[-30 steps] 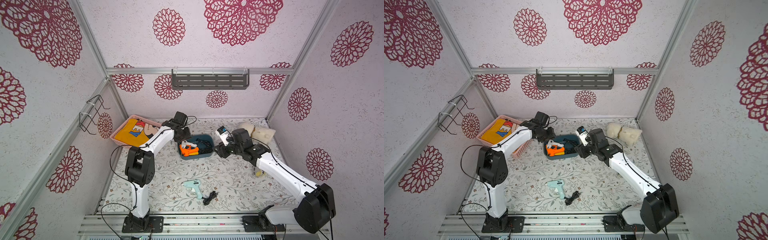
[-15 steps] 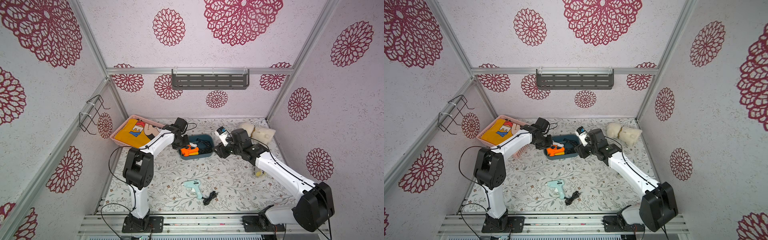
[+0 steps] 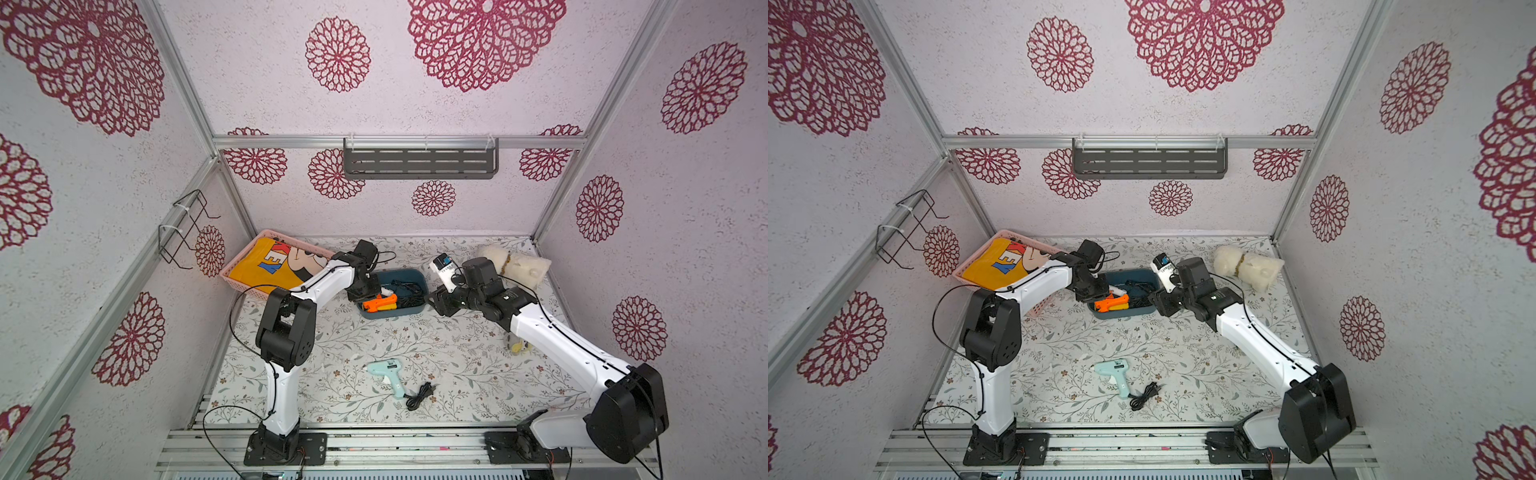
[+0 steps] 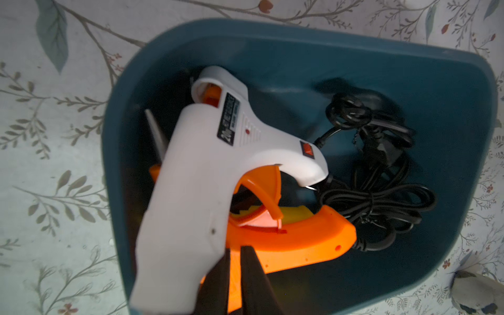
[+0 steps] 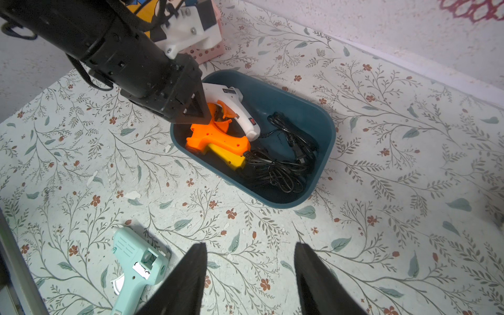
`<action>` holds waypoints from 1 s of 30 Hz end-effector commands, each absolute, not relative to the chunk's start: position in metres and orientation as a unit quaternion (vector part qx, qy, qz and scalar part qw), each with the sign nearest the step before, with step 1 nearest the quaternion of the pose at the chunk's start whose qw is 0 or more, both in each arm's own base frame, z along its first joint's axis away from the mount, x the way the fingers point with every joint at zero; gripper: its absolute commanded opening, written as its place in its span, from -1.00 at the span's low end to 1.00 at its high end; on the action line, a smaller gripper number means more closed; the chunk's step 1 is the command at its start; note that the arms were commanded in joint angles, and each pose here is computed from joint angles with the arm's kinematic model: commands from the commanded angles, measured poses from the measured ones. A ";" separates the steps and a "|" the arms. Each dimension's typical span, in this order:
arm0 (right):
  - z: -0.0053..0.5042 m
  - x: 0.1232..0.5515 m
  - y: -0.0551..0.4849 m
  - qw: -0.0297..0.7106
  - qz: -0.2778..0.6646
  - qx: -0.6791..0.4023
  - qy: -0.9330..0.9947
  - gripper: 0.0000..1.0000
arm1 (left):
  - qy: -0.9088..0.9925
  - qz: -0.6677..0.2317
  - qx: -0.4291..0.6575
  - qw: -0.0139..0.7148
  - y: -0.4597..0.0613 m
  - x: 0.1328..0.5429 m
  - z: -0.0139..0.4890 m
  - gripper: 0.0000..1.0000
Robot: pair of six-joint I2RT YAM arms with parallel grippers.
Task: Put the hot melt glue gun into the storage box
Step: Adjust the hot melt adhesive gun in the storage box.
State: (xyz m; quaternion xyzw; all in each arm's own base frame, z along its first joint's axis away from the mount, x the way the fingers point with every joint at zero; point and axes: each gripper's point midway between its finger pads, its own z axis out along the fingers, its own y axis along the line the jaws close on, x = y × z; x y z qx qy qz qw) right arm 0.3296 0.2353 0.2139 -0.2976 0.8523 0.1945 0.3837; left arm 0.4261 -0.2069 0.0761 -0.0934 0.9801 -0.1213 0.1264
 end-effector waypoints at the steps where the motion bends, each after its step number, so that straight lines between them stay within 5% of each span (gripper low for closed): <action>1: 0.235 0.335 0.235 0.405 0.197 -0.294 0.843 0.15 | 0.970 -0.149 -0.093 0.170 -0.212 0.433 0.122 -0.53; 5: 0.234 0.336 0.237 0.405 0.198 -0.295 0.842 0.15 | 0.957 -0.169 -0.102 0.214 -0.209 0.433 0.173 -0.17; 11: 0.231 0.338 0.241 0.402 0.206 -0.298 0.841 0.15 | 0.961 -0.136 -0.109 0.217 -0.189 0.436 0.173 0.19; 30: 0.230 0.338 0.240 0.402 0.201 -0.300 0.841 0.15 | 0.981 -0.115 -0.100 0.123 -0.198 0.441 0.095 -0.40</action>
